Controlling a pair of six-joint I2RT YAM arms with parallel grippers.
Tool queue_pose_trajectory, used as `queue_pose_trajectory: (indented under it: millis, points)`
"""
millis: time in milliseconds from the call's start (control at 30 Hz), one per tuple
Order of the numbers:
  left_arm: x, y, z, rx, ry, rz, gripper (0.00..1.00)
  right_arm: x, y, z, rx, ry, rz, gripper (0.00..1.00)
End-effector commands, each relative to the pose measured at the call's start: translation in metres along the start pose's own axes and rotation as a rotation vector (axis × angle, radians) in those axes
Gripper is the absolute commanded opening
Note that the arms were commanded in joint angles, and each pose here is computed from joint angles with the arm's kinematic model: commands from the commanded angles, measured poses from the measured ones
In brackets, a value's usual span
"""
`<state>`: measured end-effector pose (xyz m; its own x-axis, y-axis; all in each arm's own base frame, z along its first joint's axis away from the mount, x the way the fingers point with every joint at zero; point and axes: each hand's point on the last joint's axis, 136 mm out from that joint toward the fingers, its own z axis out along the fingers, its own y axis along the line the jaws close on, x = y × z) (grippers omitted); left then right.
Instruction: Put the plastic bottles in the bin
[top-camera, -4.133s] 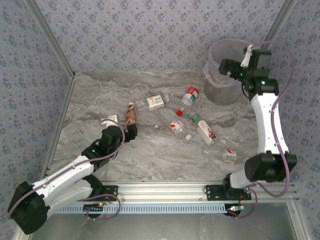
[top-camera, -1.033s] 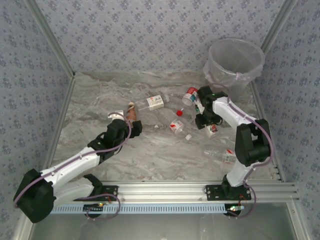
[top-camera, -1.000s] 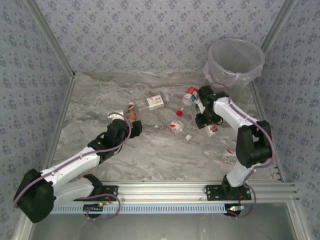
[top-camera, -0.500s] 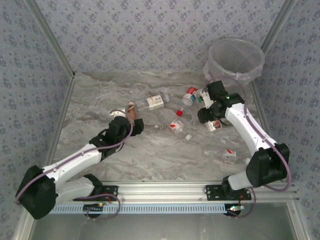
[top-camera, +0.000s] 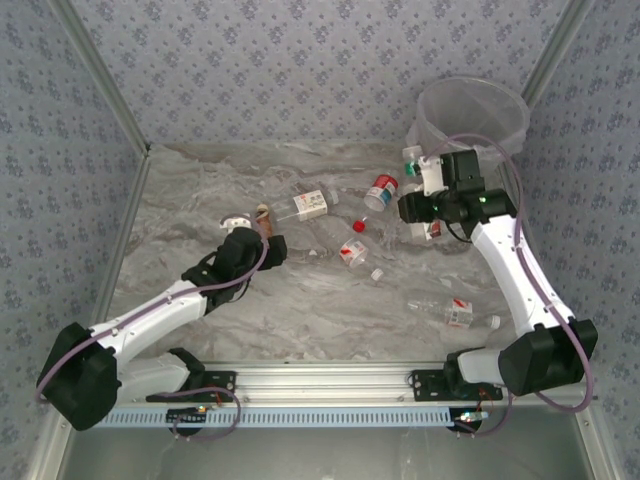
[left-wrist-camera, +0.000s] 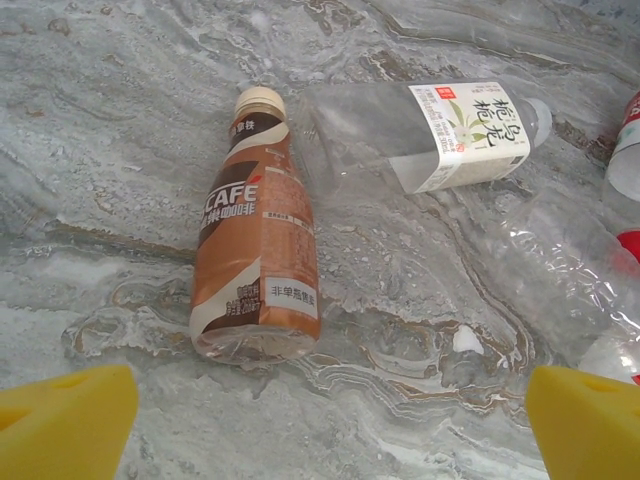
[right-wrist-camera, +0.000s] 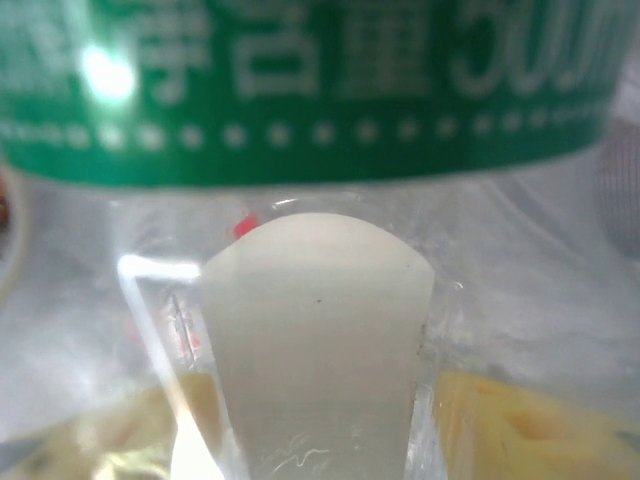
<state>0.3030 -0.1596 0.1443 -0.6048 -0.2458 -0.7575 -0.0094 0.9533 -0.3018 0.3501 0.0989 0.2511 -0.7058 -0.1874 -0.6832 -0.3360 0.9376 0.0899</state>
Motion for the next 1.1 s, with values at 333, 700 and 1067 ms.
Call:
queue_pose_trajectory:
  millis: [333,700,1067]
  points:
    - [-0.008,0.011,-0.007,-0.04,-0.021,-0.054,0.99,-0.112,-0.005,-0.027,-0.032,-0.306,0.065,0.49]
    - [-0.009,0.03,-0.018,-0.073,-0.043,-0.082,0.99,-0.192,-0.109,-0.069,0.344,-0.606,0.228,0.48]
    - [-0.007,0.045,-0.027,-0.08,-0.072,-0.149,0.99,-0.219,-0.183,-0.036,0.569,-0.539,0.16,0.5]
